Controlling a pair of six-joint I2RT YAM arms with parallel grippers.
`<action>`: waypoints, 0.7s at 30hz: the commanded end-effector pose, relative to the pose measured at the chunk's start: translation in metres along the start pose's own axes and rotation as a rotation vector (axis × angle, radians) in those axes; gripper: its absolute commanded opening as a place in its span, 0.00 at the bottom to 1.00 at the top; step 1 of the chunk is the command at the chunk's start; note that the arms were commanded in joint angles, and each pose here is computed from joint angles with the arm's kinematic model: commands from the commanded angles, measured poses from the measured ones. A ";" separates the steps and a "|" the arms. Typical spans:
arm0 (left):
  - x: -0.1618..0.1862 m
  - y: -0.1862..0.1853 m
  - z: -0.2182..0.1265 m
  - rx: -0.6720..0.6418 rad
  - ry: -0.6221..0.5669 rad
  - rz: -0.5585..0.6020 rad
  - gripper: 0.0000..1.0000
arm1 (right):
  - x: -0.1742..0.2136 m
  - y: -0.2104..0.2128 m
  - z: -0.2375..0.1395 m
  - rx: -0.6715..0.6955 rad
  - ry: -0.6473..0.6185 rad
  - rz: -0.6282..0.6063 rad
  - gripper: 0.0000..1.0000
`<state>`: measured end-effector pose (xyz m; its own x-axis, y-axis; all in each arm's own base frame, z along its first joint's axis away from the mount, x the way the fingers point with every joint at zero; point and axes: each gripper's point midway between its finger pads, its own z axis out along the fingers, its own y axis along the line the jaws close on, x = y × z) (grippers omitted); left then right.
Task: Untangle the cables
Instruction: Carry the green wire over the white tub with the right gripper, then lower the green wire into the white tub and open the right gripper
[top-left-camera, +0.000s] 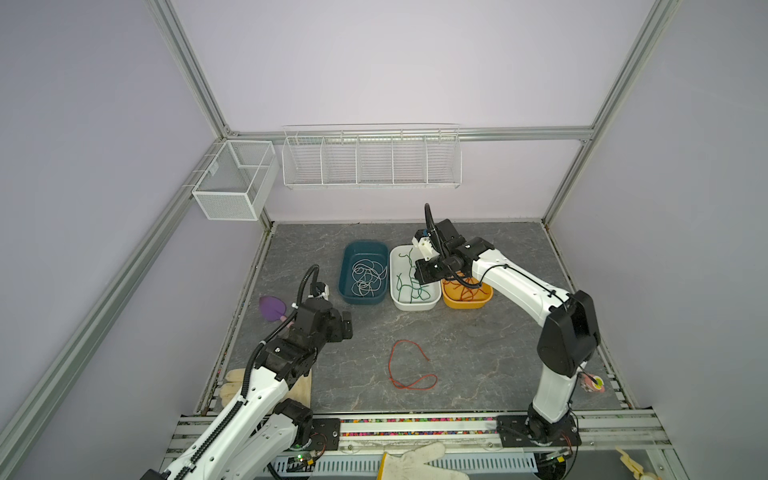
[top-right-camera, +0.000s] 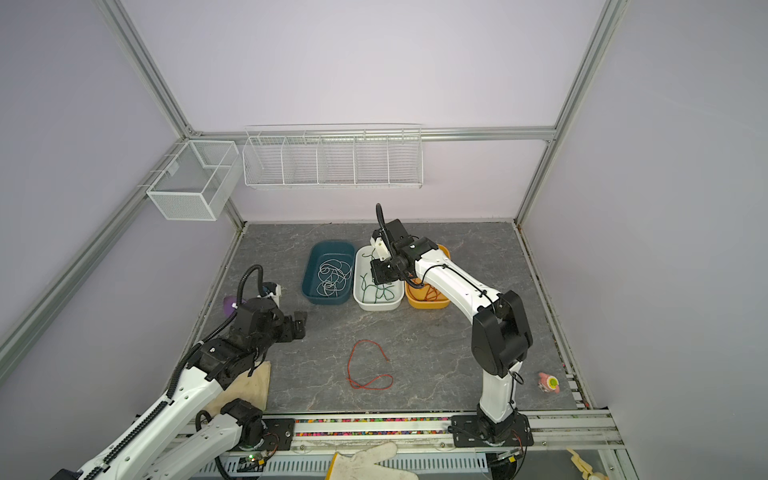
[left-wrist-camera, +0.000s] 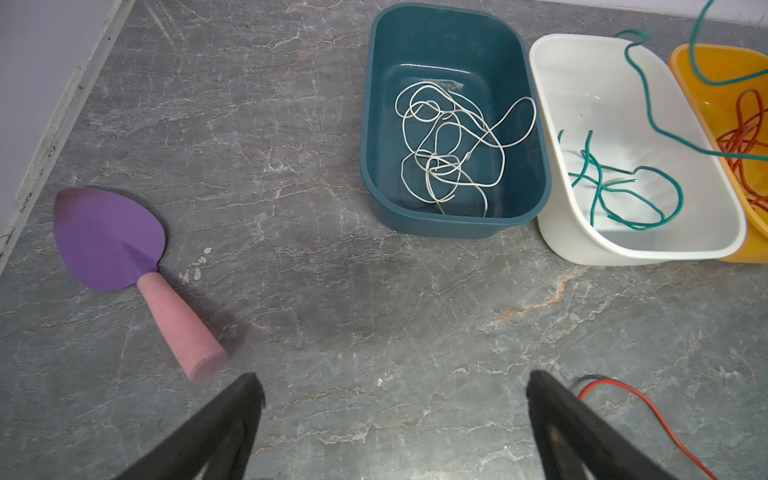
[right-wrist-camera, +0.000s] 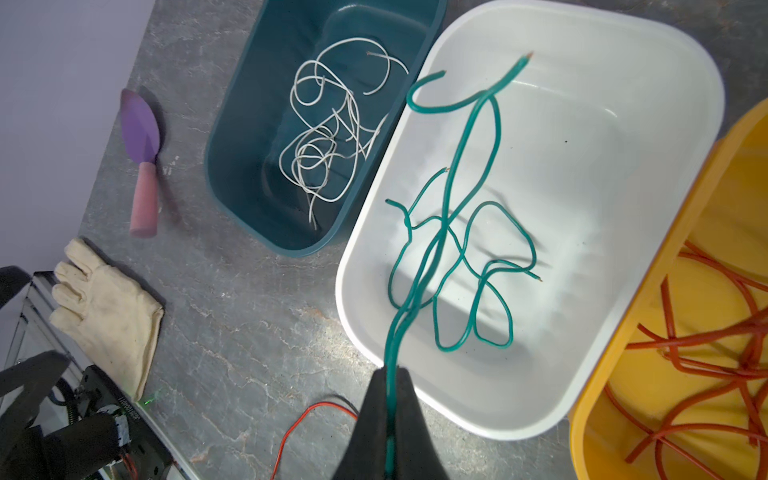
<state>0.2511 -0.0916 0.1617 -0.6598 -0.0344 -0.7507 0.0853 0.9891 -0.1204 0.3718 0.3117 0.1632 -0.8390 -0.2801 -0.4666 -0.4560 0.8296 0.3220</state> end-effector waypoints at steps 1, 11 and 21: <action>0.002 -0.002 0.001 0.013 0.003 0.002 0.99 | -0.006 -0.006 0.013 0.008 0.007 0.000 0.07; 0.002 -0.003 0.000 0.018 -0.002 0.003 0.99 | -0.004 -0.030 0.050 0.057 0.036 0.030 0.07; 0.002 -0.003 0.000 0.017 -0.003 0.002 0.99 | 0.001 -0.034 0.058 0.055 0.056 0.030 0.07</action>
<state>0.2517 -0.0925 0.1627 -0.6564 -0.0366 -0.7535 0.0884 0.9882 -0.1250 0.3990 0.3094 0.1053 -0.8730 -0.2753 -0.4025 -0.4061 0.8675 0.2874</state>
